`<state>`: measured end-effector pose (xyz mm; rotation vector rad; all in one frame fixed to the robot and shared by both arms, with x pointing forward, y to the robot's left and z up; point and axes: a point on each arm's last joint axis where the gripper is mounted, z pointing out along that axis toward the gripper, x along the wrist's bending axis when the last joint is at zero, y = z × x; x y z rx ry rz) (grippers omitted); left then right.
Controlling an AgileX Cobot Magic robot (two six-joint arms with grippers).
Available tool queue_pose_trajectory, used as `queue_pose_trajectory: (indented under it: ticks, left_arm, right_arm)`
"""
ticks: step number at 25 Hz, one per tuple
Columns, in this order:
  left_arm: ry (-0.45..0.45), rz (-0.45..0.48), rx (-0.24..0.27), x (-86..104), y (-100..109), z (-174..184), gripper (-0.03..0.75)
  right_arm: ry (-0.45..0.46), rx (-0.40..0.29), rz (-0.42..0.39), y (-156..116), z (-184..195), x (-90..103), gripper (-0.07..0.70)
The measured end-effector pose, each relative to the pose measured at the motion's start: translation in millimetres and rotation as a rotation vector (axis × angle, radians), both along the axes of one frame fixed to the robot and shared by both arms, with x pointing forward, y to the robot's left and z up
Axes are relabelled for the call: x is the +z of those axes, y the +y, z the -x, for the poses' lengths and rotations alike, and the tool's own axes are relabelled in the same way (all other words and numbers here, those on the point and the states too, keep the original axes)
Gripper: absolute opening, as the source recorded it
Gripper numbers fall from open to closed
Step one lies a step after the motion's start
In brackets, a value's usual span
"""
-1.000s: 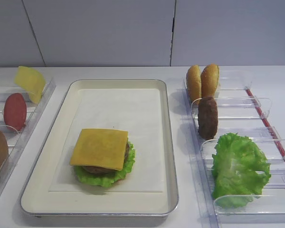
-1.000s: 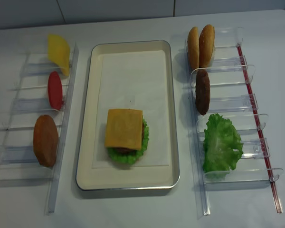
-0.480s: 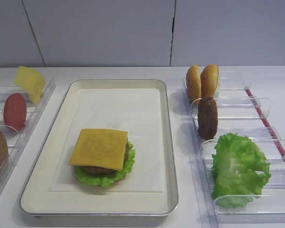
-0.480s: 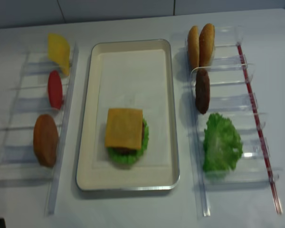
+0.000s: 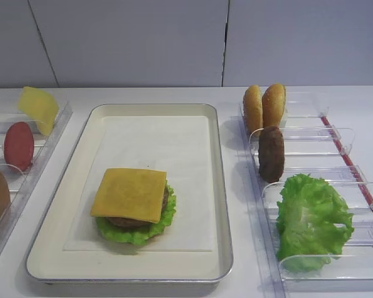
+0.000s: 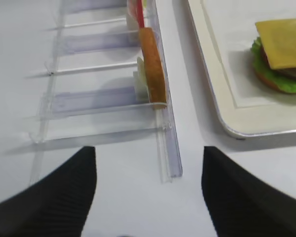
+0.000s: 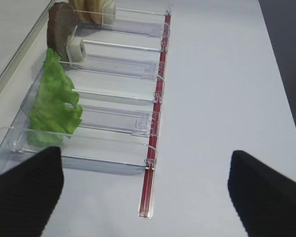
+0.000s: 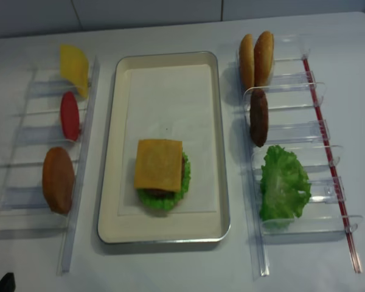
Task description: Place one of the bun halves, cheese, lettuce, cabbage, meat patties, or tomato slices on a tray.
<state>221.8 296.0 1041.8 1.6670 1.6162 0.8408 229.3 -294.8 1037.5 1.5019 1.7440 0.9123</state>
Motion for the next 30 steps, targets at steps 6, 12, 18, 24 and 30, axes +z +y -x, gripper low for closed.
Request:
queue_pose_trajectory:
  ticks: [6,12,18,24,30]
  left_arm:
    - [-0.025,-0.011,0.043,-3.0,4.0,-5.3,0.465]
    - [-0.028,-0.007,0.049,-2.7,4.2,-5.4,0.465]
    - [-0.03,-0.007,0.049,-2.5,4.2,-5.6,0.465]
    - [-0.03,-0.007,0.049,-2.5,4.2,-5.6,0.465]
    - [-0.03,-0.007,0.049,-2.5,4.2,-5.6,0.465]
  right_arm:
    - [0.0,0.0,0.0,0.0,0.0,0.0,0.693]
    - [0.0,0.0,0.0,0.0,0.0,0.0,0.693]
    - [0.0,0.0,0.0,0.0,0.0,0.0,0.693]
    - [0.0,0.0,0.0,0.0,0.0,0.0,0.693]
    - [0.0,0.0,0.0,0.0,0.0,0.0,0.693]
